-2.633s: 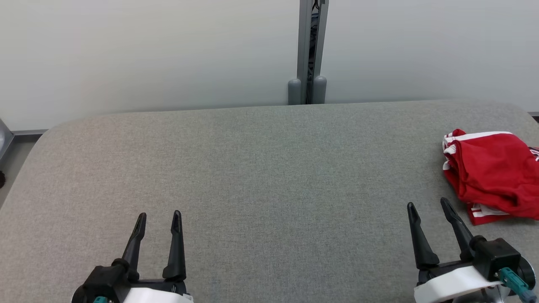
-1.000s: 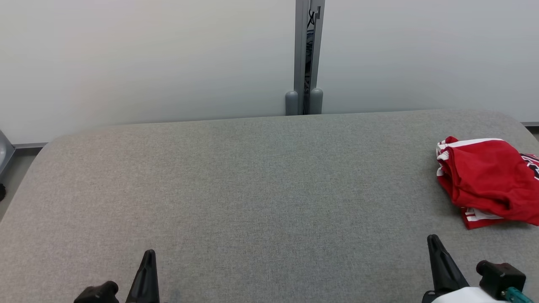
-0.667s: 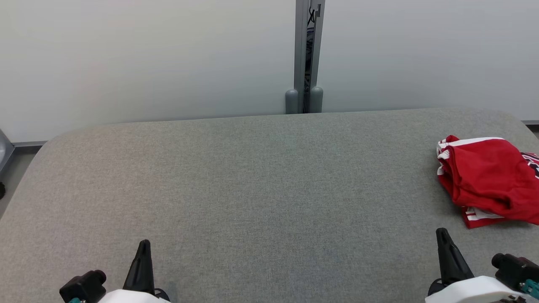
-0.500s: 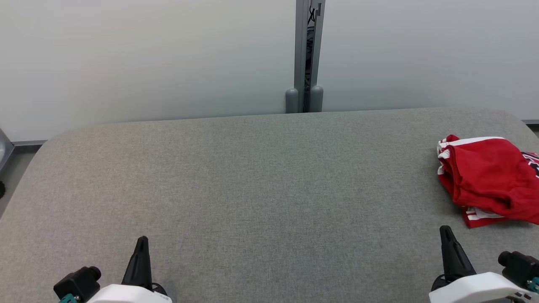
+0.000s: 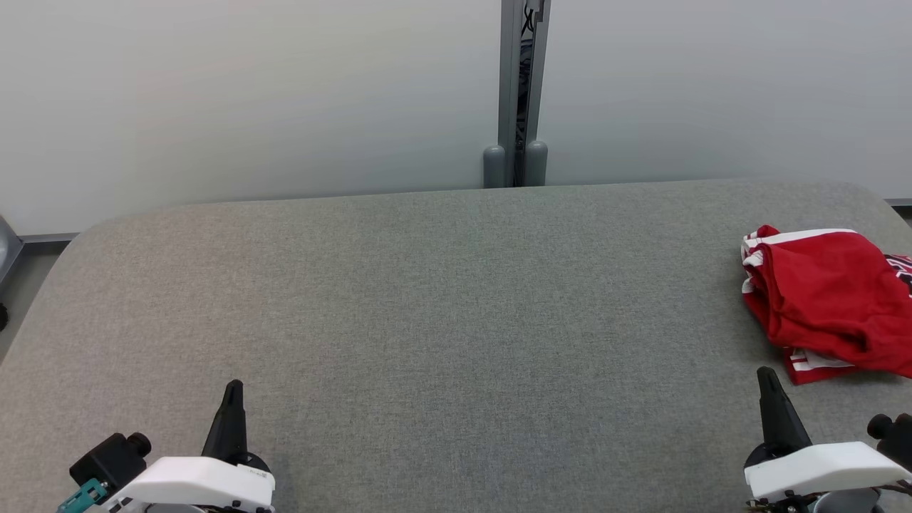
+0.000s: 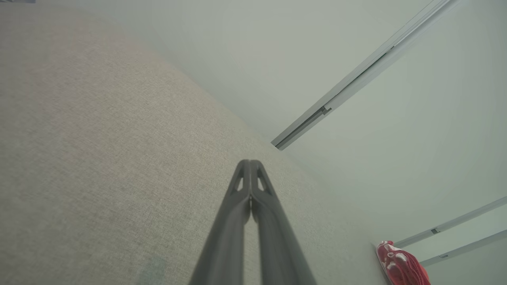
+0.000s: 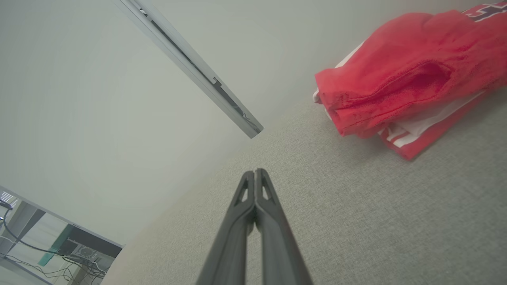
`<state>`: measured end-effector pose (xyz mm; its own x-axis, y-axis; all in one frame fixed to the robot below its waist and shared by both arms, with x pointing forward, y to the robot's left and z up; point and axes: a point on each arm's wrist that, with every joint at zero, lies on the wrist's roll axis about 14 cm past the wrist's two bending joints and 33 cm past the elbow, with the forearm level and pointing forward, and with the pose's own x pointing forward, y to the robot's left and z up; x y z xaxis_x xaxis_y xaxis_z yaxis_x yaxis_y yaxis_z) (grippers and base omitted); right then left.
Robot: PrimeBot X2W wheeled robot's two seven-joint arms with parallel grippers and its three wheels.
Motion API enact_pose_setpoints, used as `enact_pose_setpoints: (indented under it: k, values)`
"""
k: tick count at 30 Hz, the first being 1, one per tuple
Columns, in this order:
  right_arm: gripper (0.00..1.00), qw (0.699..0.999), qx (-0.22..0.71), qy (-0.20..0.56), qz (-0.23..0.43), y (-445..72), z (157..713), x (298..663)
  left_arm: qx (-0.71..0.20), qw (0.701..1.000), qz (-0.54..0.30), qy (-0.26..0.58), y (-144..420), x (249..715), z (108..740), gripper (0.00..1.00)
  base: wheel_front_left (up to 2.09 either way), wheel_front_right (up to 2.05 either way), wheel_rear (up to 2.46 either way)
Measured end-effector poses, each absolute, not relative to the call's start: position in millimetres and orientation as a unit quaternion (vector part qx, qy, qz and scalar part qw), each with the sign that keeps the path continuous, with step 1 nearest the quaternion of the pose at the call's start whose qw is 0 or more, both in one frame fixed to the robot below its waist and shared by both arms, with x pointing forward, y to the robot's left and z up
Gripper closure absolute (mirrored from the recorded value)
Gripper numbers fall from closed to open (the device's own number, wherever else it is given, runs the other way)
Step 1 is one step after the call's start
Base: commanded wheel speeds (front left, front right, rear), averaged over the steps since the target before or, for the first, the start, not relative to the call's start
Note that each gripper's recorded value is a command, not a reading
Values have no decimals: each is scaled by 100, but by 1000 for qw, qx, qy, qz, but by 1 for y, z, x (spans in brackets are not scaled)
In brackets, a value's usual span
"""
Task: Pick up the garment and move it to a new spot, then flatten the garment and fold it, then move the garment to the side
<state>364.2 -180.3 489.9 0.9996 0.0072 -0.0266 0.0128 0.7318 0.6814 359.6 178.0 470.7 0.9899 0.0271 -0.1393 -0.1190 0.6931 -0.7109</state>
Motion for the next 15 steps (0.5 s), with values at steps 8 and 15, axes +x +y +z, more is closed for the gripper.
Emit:
enact_pose_setpoints:
  k: [8,15]
  values:
    - [100,910,413,15,-13,-186,490,367,-434,898,40,62,179,365,471,100,0,0,0]
    - [100,892,451,13,-17,-189,491,371,-469,880,37,61,180,372,475,100,0,0,0]
